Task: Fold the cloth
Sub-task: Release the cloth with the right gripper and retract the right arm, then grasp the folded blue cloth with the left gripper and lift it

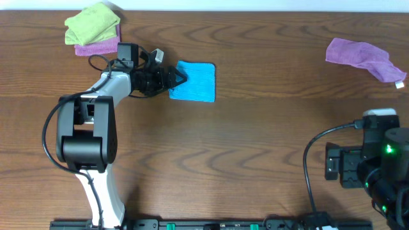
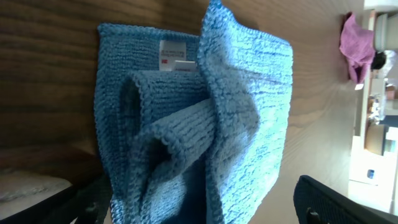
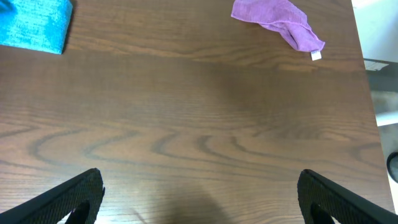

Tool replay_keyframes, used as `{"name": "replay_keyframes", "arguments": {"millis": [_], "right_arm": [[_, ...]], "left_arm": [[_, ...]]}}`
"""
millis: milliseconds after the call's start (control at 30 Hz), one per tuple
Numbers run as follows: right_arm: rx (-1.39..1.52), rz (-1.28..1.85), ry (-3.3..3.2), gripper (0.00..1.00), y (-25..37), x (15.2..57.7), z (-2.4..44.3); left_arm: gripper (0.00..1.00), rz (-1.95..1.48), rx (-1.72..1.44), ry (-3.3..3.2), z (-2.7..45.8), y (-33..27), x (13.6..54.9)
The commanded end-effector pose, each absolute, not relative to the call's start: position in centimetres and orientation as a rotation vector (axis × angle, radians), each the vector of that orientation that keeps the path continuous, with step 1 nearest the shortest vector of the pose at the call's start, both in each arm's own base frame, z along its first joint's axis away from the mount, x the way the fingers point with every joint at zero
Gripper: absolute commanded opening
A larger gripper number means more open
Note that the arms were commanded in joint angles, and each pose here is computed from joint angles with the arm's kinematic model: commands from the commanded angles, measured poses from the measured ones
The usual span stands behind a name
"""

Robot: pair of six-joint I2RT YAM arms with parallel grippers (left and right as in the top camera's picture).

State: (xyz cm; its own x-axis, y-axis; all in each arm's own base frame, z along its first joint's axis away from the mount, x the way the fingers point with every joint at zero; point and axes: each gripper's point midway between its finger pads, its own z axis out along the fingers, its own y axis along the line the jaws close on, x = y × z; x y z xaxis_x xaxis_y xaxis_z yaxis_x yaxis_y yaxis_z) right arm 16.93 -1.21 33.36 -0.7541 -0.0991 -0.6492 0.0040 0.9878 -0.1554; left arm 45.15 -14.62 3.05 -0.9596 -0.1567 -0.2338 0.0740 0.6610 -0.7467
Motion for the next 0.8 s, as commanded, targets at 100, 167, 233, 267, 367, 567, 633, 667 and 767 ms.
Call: {"name": "replay_keyframes", "arguments": {"millis": [100, 167, 233, 267, 367, 567, 633, 667, 767], "right_arm": [[-0.066, -0.214, 2.423, 0.99, -1.5, 16.8, 33.2], [-0.066, -0.214, 2.423, 0.99, -1.5, 16.8, 33.2], [-0.067, -0.214, 2.424, 0.99, -1.5, 16.8, 33.2], [-0.067, -0.214, 2.426, 0.99, -1.5, 16.8, 33.2], [-0.071, -0.205, 2.428, 0.99, -1.4, 16.8, 33.1], [-0.08, -0.184, 2.439, 0.99, -1.1, 16.6, 32.9], [-0.081, -0.185, 2.443, 0.99, -1.1, 16.5, 32.9], [-0.081, -0.186, 2.445, 0.99, -1.2, 16.5, 32.8], [-0.082, -0.187, 2.451, 0.99, -1.2, 16.4, 32.7]], "left_arm": [[0.95, -1.153, -0.192, 2.72, -2.3, -14.2, 44.0], [0.95, -1.16, -0.201, 2.727, -2.9, -14.4, 43.9], [0.95, -1.165, -0.215, 2.743, -3.7, -14.5, 43.7], [0.95, -1.166, -0.217, 2.749, -4.1, -14.6, 43.6], [0.96, -1.169, -0.204, 2.76, -5.1, -15.1, 43.3], [0.88, -1.183, -0.153, 2.772, -6.8, -17.3, 42.9], [0.78, -1.179, -0.123, 2.778, -7.0, -18.1, 42.6], [0.75, -1.168, -0.114, 2.786, -7.2, -18.4, 42.5], [0.49, -1.142, -0.08, 2.808, -7.7, -19.5, 41.9]]}}
